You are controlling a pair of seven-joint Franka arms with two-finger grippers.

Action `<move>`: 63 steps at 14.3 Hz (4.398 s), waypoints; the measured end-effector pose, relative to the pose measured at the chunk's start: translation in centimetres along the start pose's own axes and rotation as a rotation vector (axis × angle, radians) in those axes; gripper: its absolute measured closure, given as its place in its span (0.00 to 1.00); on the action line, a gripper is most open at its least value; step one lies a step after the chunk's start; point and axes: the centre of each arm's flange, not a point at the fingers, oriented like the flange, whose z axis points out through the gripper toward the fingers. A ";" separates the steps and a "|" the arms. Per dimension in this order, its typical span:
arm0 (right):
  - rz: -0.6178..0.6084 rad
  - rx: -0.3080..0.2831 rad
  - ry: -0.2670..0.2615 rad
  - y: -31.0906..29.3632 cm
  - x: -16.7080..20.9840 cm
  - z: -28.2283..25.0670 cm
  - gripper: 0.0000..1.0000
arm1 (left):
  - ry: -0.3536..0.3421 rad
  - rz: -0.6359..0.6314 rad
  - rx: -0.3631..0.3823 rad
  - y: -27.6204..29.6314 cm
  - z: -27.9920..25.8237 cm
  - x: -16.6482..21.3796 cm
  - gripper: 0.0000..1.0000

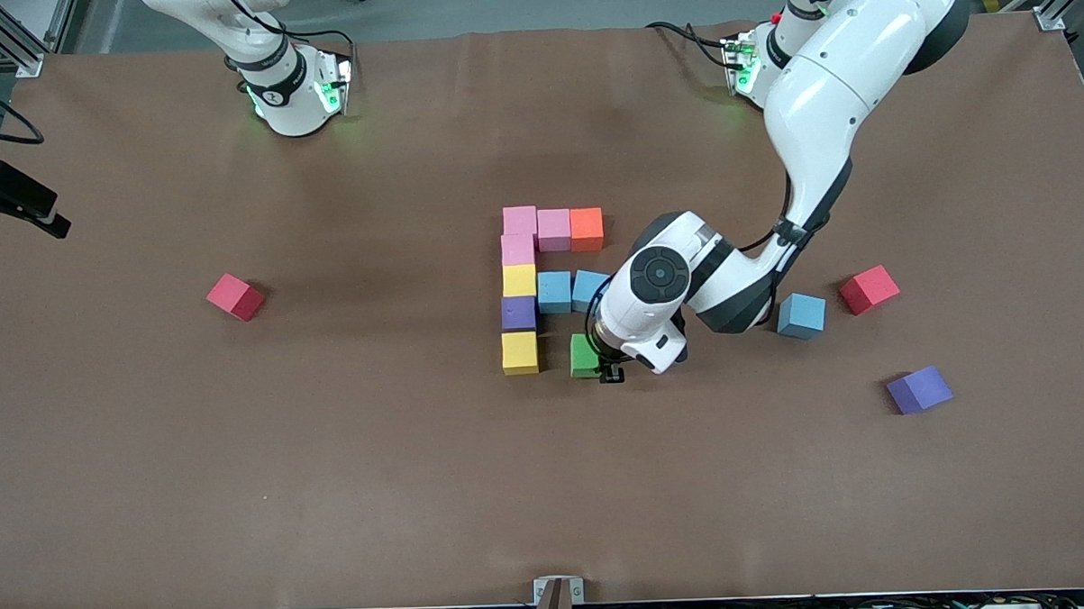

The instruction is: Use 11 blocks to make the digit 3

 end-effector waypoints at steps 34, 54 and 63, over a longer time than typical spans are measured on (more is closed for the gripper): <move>0.001 0.000 0.015 0.0 0.5 -0.2 0.00 | 0.045 0.103 -0.033 -2.8 4.1 -5.2 0.44; 0.000 0.000 0.016 0.0 0.5 -0.2 0.00 | 0.021 0.127 -0.066 -2.4 -0.7 -6.9 0.00; 0.000 0.000 0.016 0.0 0.5 -0.2 0.00 | 0.066 0.486 0.018 1.6 -11.8 7.6 0.00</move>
